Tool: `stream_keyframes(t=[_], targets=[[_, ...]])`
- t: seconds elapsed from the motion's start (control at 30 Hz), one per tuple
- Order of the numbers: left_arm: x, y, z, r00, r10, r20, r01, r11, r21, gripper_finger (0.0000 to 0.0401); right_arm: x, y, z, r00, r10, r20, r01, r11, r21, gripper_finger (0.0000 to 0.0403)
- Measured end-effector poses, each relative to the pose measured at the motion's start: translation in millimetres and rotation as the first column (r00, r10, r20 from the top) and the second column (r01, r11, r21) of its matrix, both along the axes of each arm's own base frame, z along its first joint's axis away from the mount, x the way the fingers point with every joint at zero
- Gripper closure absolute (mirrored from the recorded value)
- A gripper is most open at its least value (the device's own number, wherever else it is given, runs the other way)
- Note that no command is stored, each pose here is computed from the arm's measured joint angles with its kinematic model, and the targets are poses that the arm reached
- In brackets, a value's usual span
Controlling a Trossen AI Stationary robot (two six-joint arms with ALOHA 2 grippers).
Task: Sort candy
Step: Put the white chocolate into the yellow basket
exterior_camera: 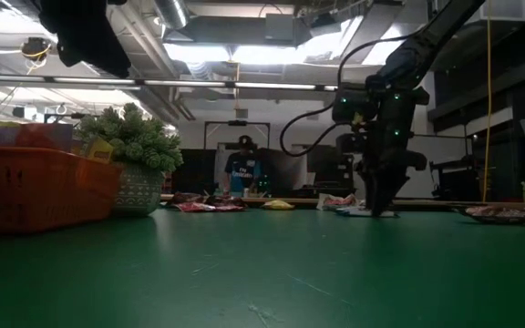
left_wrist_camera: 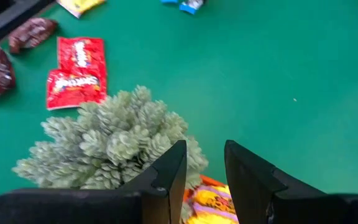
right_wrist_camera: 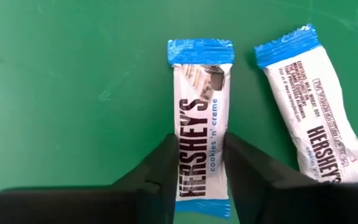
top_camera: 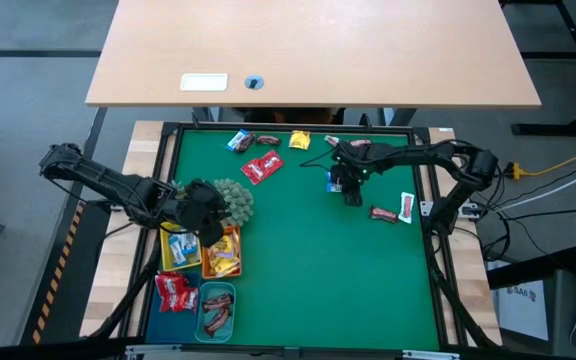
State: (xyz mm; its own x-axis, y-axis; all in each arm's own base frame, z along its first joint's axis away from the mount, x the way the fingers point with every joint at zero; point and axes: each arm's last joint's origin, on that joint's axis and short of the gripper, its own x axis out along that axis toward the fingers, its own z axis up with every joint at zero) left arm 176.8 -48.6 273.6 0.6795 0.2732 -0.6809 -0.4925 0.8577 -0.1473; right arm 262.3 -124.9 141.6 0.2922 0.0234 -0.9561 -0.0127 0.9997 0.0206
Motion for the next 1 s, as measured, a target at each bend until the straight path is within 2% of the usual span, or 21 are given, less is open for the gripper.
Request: stream_keyframes(t=[0.13, 0.33, 0.7, 0.83, 1.0], targets=[[0.0, 1.3, 0.6, 0.999, 0.031, 0.014, -0.031, 0.999, 0.036, 0.0298, 0.9, 0.8, 0.3, 1.000, -0.017, 0.014, 0.017, 1.000, 0.026, 0.0309], [0.1, 2.8, 1.4, 0.997, 0.068, 0.033, -0.070, 0.994, 0.079, 0.0298, 2.1, 3.1, 0.6, 0.999, -0.005, 0.051, 0.000, 0.994, 0.106, 0.0300], [0.5, 2.7, 1.8, 0.997, 0.068, 0.040, -0.071, 0.995, 0.077, 0.0298, 2.3, 3.4, 0.7, 0.998, -0.004, 0.058, -0.003, 0.993, 0.117, 0.0306], [0.5, 2.7, 1.8, 0.997, 0.068, 0.039, -0.071, 0.995, 0.077, 0.0298, 2.3, 3.3, 0.6, 0.998, -0.006, 0.056, -0.001, 0.993, 0.114, 0.0291], [0.5, 2.7, 1.7, 0.997, 0.068, 0.039, -0.071, 0.994, 0.077, 0.0298, 2.2, 3.2, 0.2, 0.998, -0.024, 0.051, 0.018, 0.993, 0.118, 0.0245]])
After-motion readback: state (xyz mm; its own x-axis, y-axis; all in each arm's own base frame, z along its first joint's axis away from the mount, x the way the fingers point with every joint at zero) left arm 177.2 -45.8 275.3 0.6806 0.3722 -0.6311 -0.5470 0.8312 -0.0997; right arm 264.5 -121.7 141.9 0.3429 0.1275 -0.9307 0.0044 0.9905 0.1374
